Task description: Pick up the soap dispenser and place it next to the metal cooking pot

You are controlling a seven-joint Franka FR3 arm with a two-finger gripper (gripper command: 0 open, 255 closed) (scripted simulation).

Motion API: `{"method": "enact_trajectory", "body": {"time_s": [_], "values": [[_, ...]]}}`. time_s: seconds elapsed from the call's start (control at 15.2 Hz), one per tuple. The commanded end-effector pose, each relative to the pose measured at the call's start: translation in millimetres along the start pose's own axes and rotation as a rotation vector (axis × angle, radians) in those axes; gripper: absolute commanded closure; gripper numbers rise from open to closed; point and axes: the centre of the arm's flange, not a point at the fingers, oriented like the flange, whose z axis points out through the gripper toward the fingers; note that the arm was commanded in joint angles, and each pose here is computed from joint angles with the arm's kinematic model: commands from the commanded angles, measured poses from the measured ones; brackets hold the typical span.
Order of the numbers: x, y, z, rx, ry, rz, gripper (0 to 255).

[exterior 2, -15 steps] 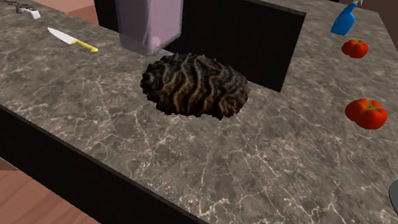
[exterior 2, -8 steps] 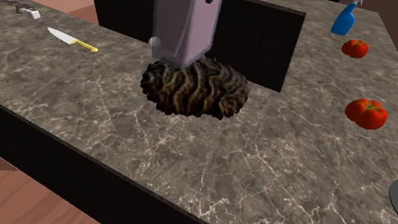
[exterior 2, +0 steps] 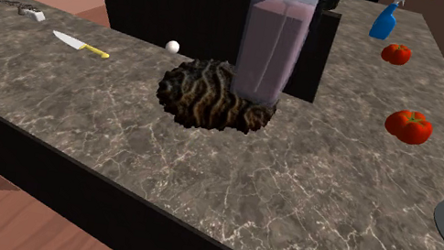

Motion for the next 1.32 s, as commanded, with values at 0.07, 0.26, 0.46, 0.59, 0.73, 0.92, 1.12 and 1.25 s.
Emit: {"method": "enact_trajectory", "body": {"time_s": [0.07,0.26,0.46,0.59,0.73,0.92,1.12,1.25], "values": [[-2,39,0,0.001,0.000,-0.001,255],[-5,78,-1,0.001,0.000,-0.001,255],[-7,118,-2,0.001,0.000,-0.001,255],[-9,144,-3,0.001,0.000,-0.001,255],[-10,170,-3,0.001,0.000,-0.001,255],[-13,210,-4,0.001,0.000,-0.001,255],[-15,249,-5,0.001,0.000,-0.001,255],[-17,276,-6,0.001,0.000,-0.001,255]]}}
